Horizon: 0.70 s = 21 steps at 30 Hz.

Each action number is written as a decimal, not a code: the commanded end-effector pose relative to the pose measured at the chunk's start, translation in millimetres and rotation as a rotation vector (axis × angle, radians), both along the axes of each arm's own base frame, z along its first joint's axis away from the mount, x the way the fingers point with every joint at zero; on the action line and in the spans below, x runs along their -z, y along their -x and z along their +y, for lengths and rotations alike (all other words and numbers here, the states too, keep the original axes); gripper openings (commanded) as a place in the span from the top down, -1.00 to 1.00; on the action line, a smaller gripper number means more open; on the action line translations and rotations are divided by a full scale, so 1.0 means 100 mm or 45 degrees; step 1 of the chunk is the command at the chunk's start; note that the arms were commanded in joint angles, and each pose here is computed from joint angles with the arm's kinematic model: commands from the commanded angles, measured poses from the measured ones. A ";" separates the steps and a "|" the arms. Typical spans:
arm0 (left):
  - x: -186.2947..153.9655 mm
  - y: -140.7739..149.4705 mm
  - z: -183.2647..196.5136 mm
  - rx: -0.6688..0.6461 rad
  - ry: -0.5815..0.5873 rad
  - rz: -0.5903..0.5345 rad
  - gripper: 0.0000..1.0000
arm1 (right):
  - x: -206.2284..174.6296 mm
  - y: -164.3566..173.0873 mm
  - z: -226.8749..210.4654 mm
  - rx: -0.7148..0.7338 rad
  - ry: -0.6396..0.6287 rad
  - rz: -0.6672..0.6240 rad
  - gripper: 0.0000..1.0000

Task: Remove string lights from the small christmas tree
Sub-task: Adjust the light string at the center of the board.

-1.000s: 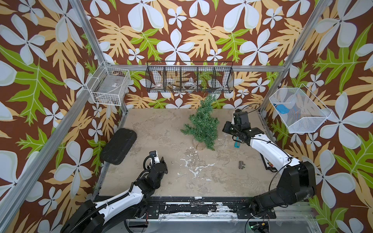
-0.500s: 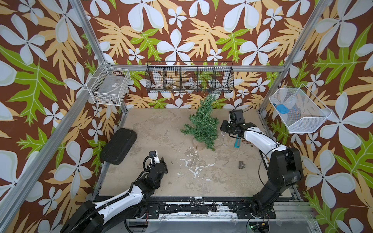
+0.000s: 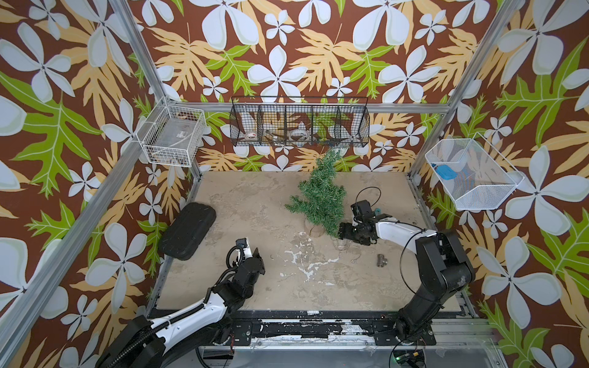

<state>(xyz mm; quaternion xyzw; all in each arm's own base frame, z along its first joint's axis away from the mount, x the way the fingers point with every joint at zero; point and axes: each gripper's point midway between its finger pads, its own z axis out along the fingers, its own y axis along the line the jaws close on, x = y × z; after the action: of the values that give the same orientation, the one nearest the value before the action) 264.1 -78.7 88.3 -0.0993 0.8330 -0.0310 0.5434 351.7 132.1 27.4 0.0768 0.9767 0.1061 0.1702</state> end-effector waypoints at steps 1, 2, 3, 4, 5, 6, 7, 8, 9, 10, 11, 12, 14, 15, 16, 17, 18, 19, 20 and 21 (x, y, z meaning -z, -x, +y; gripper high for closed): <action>-0.04 -0.02 0.00 -0.009 0.015 -0.018 0.21 | 0.12 0.15 -0.07 0.015 0.047 0.026 -0.81; -0.04 -0.02 -0.01 -0.008 0.013 -0.017 0.21 | 0.16 0.19 -0.09 0.021 0.051 0.031 -0.80; -0.04 -0.02 -0.01 -0.007 0.014 -0.017 0.21 | 0.19 0.22 -0.10 0.023 0.053 0.038 -0.81; -0.03 -0.02 -0.01 -0.006 0.013 -0.015 0.21 | 0.23 0.26 -0.11 0.025 0.056 0.050 -0.80; -0.03 -0.03 -0.01 -0.008 0.012 -0.014 0.21 | 0.27 0.28 -0.12 0.025 0.060 0.060 -0.79; -0.03 -0.02 -0.01 -0.006 0.012 -0.013 0.21 | 0.31 0.30 -0.13 0.027 0.064 0.066 -0.78; -0.03 -0.03 -0.01 -0.006 0.010 -0.011 0.21 | 0.35 0.32 -0.14 0.031 0.069 0.075 -0.76; -0.03 -0.03 -0.01 -0.007 0.009 -0.010 0.21 | 0.40 0.33 -0.15 0.035 0.072 0.084 -0.74; -0.02 -0.03 -0.01 -0.006 0.008 -0.009 0.21 | 0.44 0.34 -0.15 0.037 0.076 0.093 -0.72; -0.02 -0.03 -0.01 -0.008 0.007 -0.008 0.21 | 0.48 0.34 -0.15 0.039 0.073 0.101 -0.68; -0.03 -0.03 -0.01 -0.007 0.007 -0.008 0.21 | 0.51 0.33 -0.14 0.043 0.072 0.109 -0.65; -0.03 -0.03 -0.02 -0.007 0.007 -0.008 0.21 | 0.54 0.32 -0.13 0.044 0.065 0.112 -0.60; -0.02 -0.03 -0.01 -0.010 0.003 -0.006 0.21 | 0.60 0.30 -0.10 0.045 0.052 0.127 -0.49; -0.02 -0.03 -0.01 -0.010 0.003 -0.006 0.21 | 0.61 0.27 -0.08 0.047 0.043 0.126 -0.40; -0.02 -0.02 0.00 -0.014 0.002 -0.007 0.21 | 0.63 0.25 -0.07 0.052 0.034 0.130 -0.29; -0.03 -0.03 0.00 -0.015 0.006 -0.011 0.21 | 0.63 0.22 -0.06 0.056 0.029 0.125 -0.21; -0.04 -0.02 0.00 -0.016 0.008 -0.015 0.21 | 0.63 0.17 -0.05 0.061 0.022 0.122 -0.12; -0.04 -0.02 0.01 -0.017 0.013 -0.018 0.21 | 0.63 0.13 -0.05 0.070 0.012 0.117 -0.01; -0.06 -0.02 0.01 -0.018 0.018 -0.026 0.21 | 0.63 0.08 -0.04 0.078 0.000 0.114 0.10; -0.05 -0.02 0.01 -0.017 0.018 -0.026 0.21 | 0.62 0.04 -0.05 0.088 -0.011 0.113 0.19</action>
<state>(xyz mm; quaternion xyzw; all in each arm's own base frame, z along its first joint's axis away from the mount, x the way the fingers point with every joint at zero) 264.7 -79.2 89.4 -0.0996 0.8325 -0.0317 0.5441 412.4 135.1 11.6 0.0935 0.9455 0.1148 0.2899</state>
